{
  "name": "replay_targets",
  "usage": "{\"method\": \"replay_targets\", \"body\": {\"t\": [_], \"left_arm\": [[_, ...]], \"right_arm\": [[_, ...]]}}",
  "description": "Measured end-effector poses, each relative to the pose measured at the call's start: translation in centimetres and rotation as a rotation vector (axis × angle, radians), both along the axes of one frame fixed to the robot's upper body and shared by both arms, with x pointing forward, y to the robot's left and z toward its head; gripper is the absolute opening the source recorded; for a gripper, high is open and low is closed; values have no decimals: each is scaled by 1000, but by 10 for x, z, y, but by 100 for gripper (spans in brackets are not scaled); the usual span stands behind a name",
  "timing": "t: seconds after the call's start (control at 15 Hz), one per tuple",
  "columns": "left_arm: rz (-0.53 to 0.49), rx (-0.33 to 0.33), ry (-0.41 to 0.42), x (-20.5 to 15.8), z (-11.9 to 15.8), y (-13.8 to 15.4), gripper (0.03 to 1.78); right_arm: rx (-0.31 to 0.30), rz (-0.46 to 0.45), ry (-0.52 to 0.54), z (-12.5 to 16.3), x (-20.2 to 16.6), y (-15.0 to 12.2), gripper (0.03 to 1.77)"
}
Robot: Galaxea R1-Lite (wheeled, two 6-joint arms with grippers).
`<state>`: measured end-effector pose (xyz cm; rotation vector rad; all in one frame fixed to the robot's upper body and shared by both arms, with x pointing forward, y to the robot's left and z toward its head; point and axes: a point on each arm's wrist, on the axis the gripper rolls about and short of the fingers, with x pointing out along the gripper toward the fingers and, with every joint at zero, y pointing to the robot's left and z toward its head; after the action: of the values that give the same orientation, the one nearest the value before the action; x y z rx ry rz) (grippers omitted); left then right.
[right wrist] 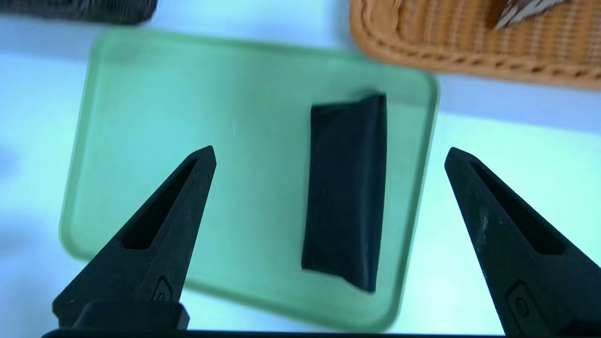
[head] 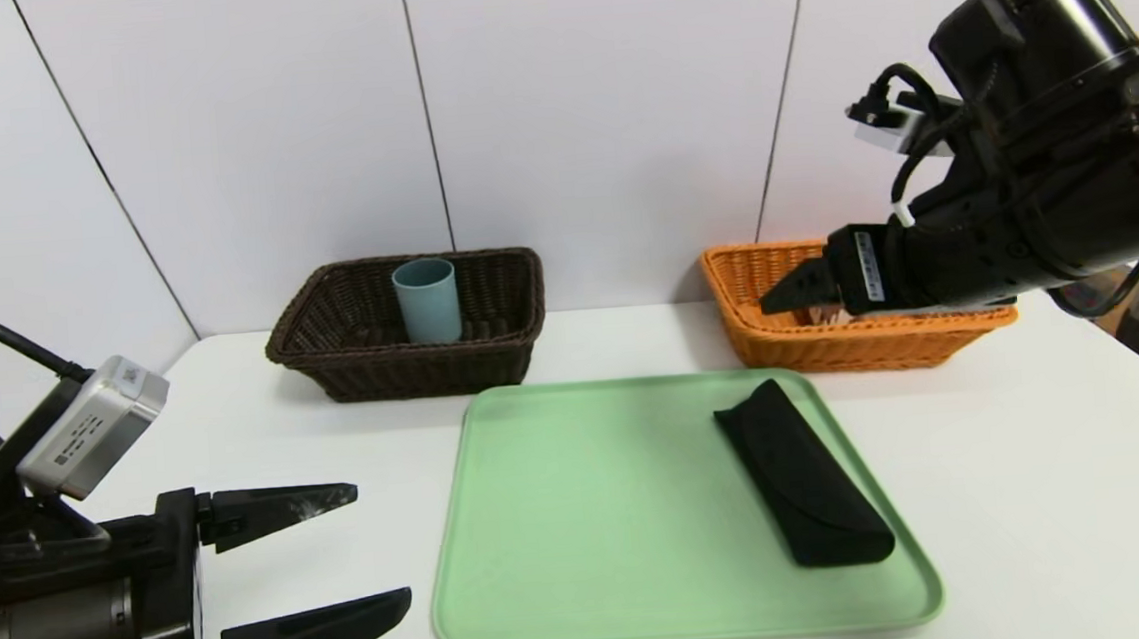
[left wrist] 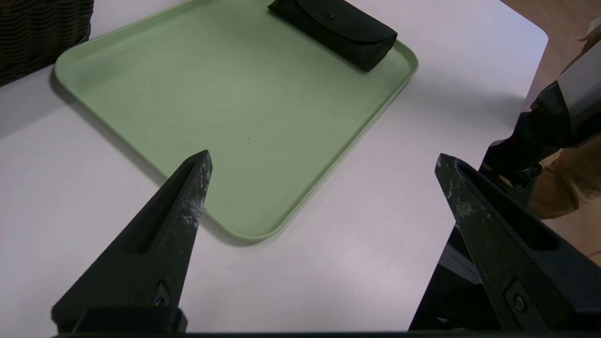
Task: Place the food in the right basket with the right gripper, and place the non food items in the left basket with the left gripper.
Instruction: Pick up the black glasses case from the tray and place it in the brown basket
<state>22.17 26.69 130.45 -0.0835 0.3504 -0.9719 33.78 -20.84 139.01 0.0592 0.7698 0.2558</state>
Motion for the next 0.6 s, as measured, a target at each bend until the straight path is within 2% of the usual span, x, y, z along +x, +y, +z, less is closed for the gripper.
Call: {"method": "replay_targets", "body": {"t": [0.2,0.47,0.6], "left_arm": [[0,-5,-11,-6,0,2,169],[0,-3,-8,-10,0,4,169],[0,-5,-13,-11,1,5,169]], "right_arm": [[-40,60,43,-9,-24,3,169],[-116,84,138,-30,-36,-1,169],[-180,80,174,-44,-35,-1,169]]}}
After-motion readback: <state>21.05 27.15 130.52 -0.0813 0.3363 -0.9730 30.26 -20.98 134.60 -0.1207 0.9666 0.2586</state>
